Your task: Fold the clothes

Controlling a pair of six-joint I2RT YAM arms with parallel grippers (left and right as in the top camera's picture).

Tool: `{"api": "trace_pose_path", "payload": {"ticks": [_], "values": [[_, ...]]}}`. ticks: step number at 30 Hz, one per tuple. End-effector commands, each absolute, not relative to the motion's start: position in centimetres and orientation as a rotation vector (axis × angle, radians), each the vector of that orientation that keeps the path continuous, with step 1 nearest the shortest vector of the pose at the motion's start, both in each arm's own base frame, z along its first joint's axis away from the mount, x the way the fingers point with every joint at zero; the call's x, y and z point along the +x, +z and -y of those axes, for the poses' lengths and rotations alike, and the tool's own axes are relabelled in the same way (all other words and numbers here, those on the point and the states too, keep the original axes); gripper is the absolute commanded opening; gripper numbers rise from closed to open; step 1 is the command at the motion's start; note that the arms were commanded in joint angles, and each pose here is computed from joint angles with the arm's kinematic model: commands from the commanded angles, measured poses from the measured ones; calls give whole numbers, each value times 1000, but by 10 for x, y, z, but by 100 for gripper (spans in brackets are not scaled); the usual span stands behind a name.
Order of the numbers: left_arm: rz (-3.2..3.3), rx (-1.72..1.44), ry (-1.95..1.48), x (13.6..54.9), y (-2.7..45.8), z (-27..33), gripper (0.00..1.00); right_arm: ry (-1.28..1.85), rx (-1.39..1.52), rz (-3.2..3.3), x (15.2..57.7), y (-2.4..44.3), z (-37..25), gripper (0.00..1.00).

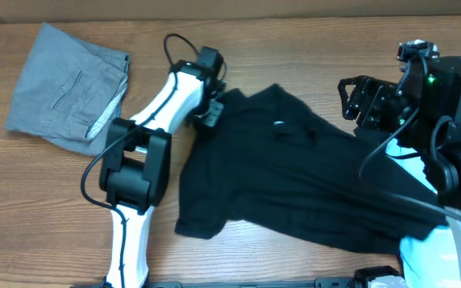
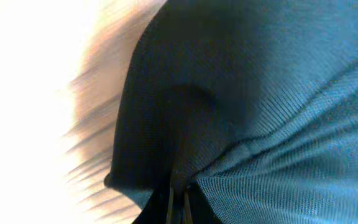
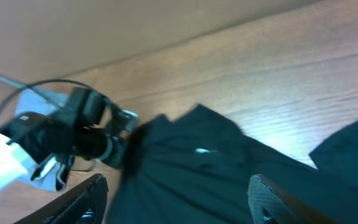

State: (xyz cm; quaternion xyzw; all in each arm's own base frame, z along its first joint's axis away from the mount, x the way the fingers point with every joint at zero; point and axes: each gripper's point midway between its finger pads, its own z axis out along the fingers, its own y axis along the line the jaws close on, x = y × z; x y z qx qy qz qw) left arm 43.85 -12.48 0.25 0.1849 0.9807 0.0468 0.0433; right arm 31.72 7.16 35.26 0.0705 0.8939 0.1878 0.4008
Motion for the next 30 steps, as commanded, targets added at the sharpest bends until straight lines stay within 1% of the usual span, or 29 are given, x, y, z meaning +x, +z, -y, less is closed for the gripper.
{"api": "trace_pose_path", "payload": {"ticks": [1,7,10,14,16,18,20,22,24,27,29,30], "values": [[-3111,245,483,436,-16,17,4,436,180,-2297,326,342,-67,76],[-3175,-141,474,425,-10,-58,6,424,201,-2400,344,311,-70,75],[-3171,-257,397,425,-4,-76,11,421,211,-2431,351,300,-71,75],[-3128,-210,239,440,17,-70,25,430,205,-2420,354,301,-72,75],[-3082,-153,173,451,35,-60,34,430,205,-2417,355,302,-72,75],[-3010,-73,111,464,65,-45,49,428,207,-2424,356,300,-72,75],[-2942,-36,85,473,92,-33,58,405,219,-2440,357,294,-69,73],[-2879,42,11,479,117,-13,65,385,232,-2474,359,284,-67,72],[-2830,157,-96,481,134,14,64,385,234,-2496,360,278,-68,69],[-2810,285,-184,478,138,49,55,387,239,-2499,362,276,-69,69],[-2814,392,-232,474,129,75,43,388,238,-2493,363,277,-69,69],[-2814,488,-266,472,116,97,33,388,238,-2495,363,277,-69,69]]}}
